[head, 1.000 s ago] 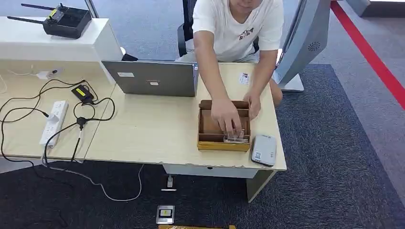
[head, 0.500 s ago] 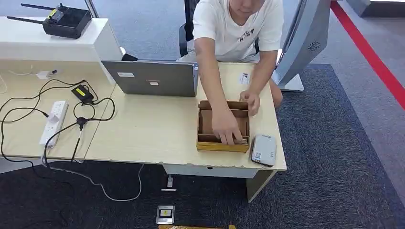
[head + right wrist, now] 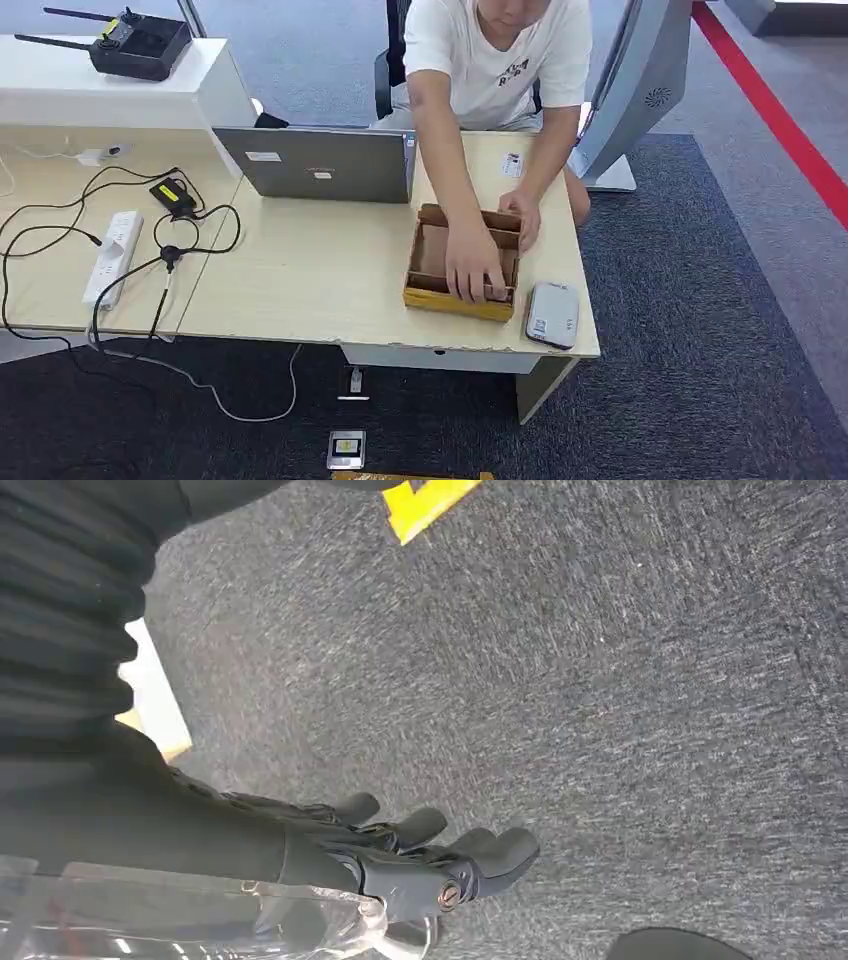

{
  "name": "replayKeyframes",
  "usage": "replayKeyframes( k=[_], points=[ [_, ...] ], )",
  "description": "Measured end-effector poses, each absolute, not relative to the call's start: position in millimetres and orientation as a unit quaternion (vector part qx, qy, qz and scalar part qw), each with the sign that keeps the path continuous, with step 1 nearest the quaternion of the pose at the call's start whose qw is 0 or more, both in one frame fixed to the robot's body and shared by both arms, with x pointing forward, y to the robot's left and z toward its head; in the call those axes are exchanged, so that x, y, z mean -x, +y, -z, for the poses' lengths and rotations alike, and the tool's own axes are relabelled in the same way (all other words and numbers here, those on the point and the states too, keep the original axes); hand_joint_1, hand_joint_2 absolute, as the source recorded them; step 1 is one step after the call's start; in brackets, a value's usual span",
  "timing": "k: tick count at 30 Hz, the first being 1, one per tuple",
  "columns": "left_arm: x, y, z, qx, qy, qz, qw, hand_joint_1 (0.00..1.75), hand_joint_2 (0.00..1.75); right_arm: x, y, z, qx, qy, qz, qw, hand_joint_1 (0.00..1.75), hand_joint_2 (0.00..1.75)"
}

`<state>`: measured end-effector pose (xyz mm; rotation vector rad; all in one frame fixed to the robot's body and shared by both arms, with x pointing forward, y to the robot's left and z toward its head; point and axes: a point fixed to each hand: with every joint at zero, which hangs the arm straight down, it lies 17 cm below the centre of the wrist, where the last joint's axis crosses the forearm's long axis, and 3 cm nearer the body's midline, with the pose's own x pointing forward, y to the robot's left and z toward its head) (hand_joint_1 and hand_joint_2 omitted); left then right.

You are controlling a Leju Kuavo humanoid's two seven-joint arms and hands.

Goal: Pass the card to the sensor for recognition and then transmit it.

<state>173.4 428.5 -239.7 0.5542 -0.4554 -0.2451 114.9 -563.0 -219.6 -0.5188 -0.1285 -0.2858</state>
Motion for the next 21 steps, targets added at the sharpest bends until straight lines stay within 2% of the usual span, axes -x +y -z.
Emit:
replayKeyframes(
  k=[21],
  points=[
    [-180.8,444.6,233.3,-0.276,-0.24,0.134,0.921,0.0,0.0,-117.4,-555.7,222.2,0.25,-0.062,0.111,0.96,0.0,1.75]
  ],
)
